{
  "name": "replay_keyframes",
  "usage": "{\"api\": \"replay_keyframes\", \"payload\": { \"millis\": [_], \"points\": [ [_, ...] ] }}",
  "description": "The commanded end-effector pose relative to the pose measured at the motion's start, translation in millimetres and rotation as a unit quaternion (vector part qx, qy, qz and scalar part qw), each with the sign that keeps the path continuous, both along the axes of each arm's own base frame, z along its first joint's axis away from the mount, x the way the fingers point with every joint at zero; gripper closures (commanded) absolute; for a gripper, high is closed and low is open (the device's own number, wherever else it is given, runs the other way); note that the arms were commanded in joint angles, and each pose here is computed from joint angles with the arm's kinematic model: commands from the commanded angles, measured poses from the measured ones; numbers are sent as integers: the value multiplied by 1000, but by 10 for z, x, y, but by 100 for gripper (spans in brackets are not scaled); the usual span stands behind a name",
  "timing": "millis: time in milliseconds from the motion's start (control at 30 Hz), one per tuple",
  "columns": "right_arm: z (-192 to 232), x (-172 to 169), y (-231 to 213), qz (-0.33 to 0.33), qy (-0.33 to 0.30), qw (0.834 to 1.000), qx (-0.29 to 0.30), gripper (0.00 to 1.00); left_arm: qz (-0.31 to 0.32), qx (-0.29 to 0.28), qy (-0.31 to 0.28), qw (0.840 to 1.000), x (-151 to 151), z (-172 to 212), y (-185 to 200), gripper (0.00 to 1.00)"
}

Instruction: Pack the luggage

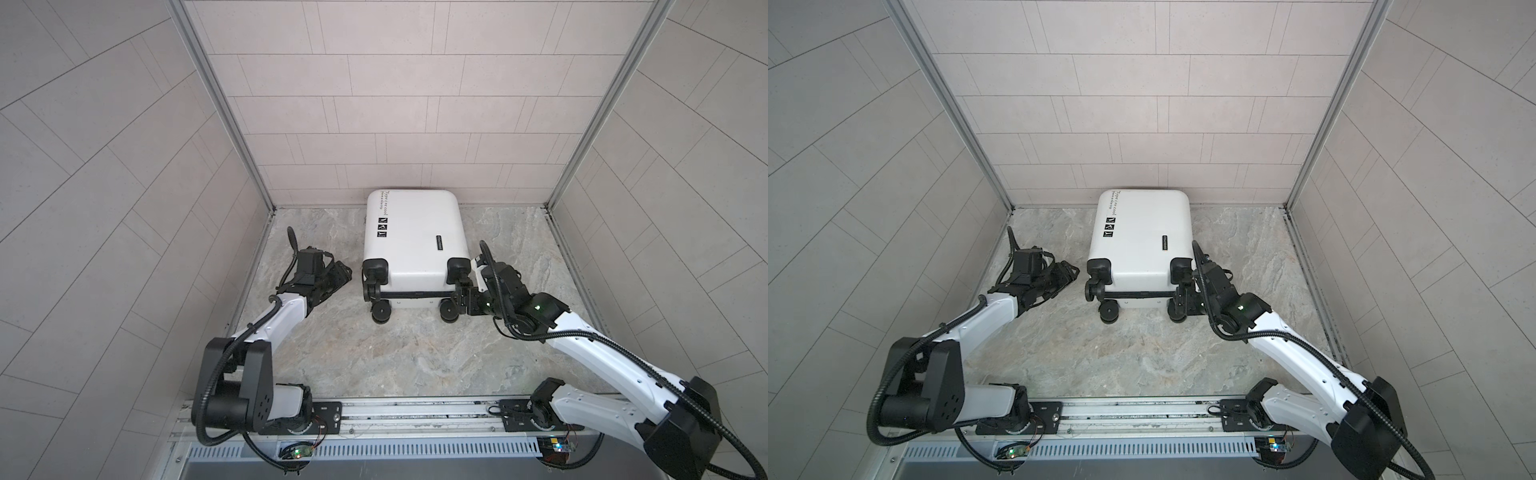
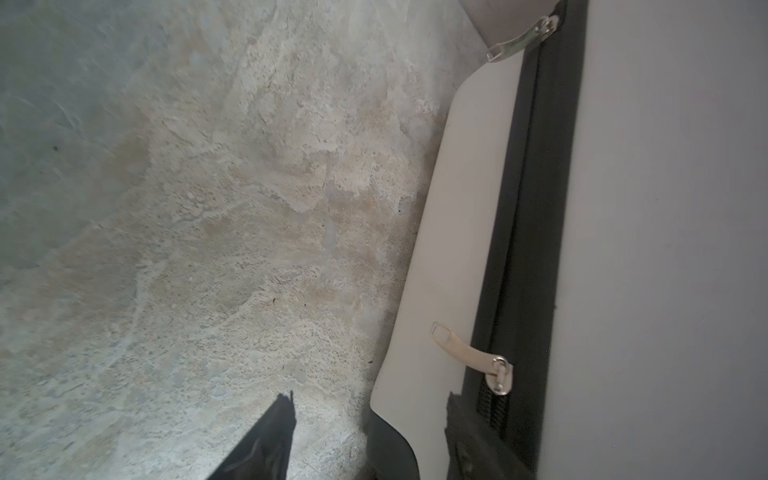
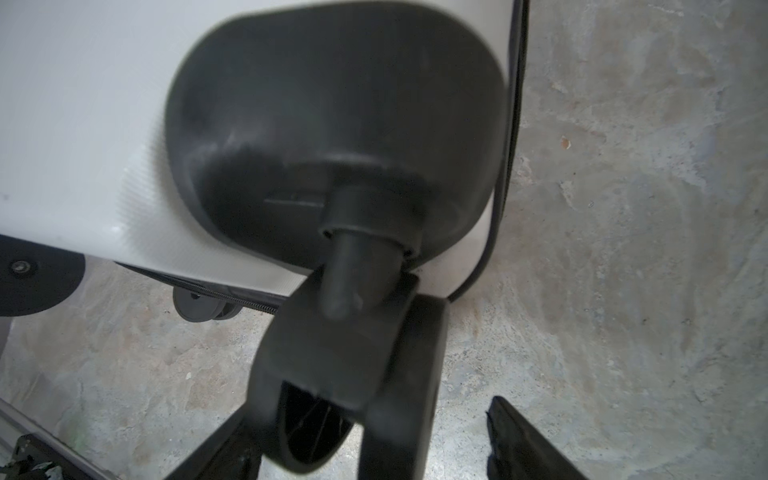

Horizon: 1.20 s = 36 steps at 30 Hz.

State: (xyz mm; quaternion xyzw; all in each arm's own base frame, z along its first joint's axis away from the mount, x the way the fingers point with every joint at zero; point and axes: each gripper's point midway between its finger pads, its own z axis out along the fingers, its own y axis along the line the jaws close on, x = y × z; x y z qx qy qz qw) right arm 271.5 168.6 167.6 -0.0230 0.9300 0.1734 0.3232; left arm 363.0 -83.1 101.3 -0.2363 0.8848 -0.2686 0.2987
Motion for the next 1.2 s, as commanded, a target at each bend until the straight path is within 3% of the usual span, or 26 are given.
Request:
{"api": "replay_keyframes", "payload": {
  "millis": [0,267,533,833,1167],
  "points": [
    [67,66,-47,5,-8,999,-41,23,-25,-14,-24,999,124,116,-189,37],
    [147,279,-208,-5,-19,995,-100,43,-63,-8,-17,998,95,8,-521,39],
    [59,536,-493,-32,18,997,-66,55,-113,4,-23,993,-9,42,-944,40],
    [96,854,-862,-74,29,996,-46,52,-183,16,-43,982,-114,116,-1583,40],
    [264,1077,-963,-86,28,994,-55,27,-232,20,-55,971,-185,137,-1945,40]
  ]
}}
